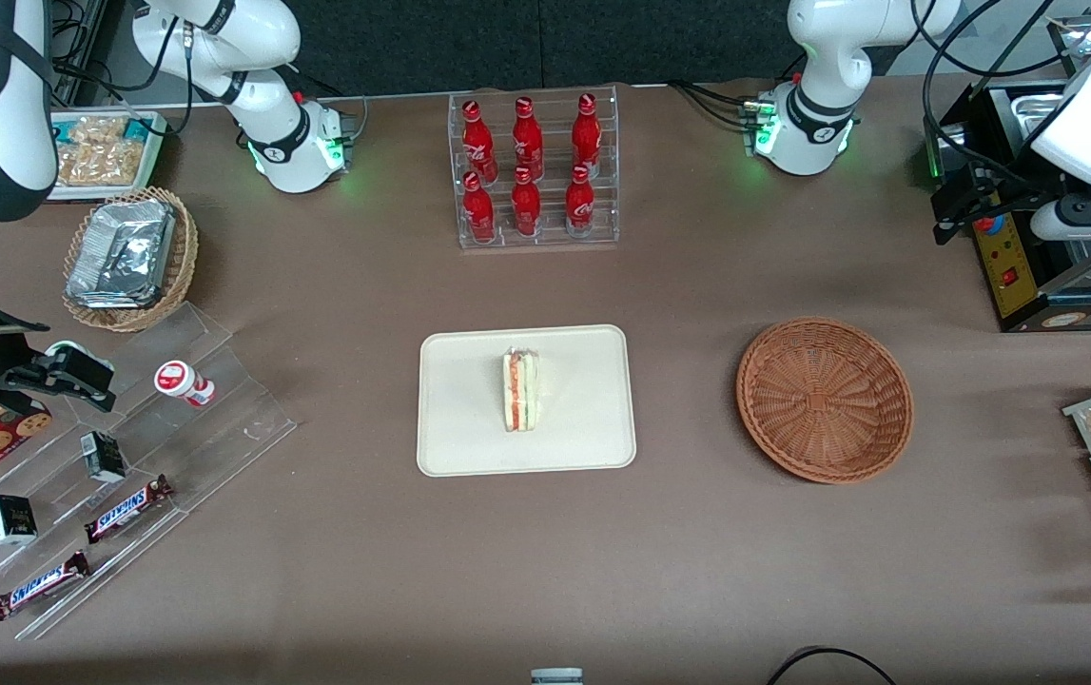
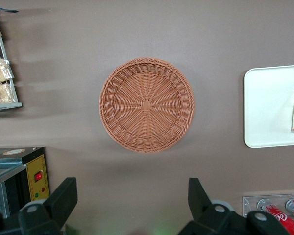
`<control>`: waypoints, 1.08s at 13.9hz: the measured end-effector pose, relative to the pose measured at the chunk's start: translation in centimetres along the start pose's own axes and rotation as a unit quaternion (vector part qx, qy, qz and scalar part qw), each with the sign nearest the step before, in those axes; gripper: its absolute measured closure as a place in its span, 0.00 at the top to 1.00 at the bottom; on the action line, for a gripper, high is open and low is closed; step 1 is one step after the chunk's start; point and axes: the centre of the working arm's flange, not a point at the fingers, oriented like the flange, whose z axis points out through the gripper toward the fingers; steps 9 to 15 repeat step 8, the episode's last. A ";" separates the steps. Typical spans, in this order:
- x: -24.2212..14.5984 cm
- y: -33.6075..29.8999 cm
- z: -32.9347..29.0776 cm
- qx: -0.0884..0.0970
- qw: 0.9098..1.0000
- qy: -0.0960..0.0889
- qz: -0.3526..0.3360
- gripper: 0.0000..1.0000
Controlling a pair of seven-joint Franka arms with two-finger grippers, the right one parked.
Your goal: Place sandwich from basket to tray
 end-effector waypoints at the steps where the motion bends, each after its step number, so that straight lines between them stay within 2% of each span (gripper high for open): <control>1: 0.0 0.0 0.0 0.000 1.000 0.000 0.000 1.00; 6: 0.4 -0.1 0.7 0.000 1.000 -0.008 0.000 1.00; 15: 0.4 -0.1 0.8 0.000 1.000 -0.008 -0.001 1.00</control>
